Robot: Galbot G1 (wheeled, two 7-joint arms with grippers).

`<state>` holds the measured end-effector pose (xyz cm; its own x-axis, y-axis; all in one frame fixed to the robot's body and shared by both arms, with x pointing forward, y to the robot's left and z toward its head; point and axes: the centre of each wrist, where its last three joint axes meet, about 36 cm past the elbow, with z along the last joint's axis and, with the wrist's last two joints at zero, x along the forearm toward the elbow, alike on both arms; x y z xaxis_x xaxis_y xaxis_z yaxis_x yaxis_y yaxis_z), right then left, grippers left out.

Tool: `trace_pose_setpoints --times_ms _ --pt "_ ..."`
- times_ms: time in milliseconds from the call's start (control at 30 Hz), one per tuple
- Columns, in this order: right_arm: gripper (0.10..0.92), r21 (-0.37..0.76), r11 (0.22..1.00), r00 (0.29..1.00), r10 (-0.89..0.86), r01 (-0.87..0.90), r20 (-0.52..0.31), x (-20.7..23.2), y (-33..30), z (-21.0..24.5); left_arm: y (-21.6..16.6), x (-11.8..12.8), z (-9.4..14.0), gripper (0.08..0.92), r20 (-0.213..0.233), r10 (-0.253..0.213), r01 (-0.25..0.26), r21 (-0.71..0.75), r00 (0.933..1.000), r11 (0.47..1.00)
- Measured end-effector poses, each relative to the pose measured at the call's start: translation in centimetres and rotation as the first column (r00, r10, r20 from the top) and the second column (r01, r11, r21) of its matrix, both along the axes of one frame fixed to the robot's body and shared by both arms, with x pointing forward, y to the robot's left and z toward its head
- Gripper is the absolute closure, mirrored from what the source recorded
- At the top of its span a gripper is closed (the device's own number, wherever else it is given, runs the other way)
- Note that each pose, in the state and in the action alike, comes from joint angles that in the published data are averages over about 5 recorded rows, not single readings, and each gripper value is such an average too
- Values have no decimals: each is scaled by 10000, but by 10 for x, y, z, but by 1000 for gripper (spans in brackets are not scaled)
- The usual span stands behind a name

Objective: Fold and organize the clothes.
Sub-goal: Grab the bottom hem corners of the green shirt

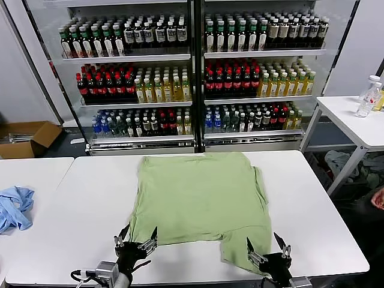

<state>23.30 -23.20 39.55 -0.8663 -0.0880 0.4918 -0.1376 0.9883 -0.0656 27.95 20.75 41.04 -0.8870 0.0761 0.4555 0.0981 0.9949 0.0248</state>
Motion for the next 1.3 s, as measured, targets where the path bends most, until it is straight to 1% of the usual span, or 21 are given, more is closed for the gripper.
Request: trace_pose_setpoints --times_ms 67,167,333,500,600,767,967,1067,1133,1200,1300 --pt "200 8 10000 10000 4 -4 -63 -1 1 -2 0 2 -2 177 -120 17 -16 28 9999 10000" --pt "215 53 10000 9997 32 -31 -234 -3 3 -5 0 8 -10 177 -471 55 -51 73 9989 10000" --pt "332 139 9998 9988 152 -146 -461 -9 6 -8 0 17 -21 177 -961 176 -167 107 9952 9998" --pt "471 184 9995 9979 270 -260 -593 -13 6 -10 6 24 -28 190 -1204 417 -394 215 9918 9990" --pt "558 233 9993 9974 307 -293 -648 -14 6 -11 7 24 -30 251 -1315 475 -453 196 9902 9988" --pt "705 368 9986 9974 399 -377 -596 -16 5 -12 7 22 -32 396 -1485 447 -446 35 9879 9990" --pt "869 538 9975 9989 460 -454 -90 -10 0 -7 9 16 -28 570 -1580 247 -303 -334 9871 9990" --pt "903 571 9972 9981 464 -488 413 -3 -6 2 11 14 -24 657 -1485 183 -256 -471 9887 9986" --pt "904 572 9971 9955 451 -499 836 4 -11 9 13 14 -19 718 -1322 133 -213 -593 9911 9980" --pt "904 563 9971 9915 432 -504 1229 11 -16 16 15 15 -13 770 -1092 64 -147 -753 9940 9971" --pt "904 556 9972 9845 407 -509 1708 23 -24 24 20 17 -1 851 -573 -46 -12 -1014 9983 9948"
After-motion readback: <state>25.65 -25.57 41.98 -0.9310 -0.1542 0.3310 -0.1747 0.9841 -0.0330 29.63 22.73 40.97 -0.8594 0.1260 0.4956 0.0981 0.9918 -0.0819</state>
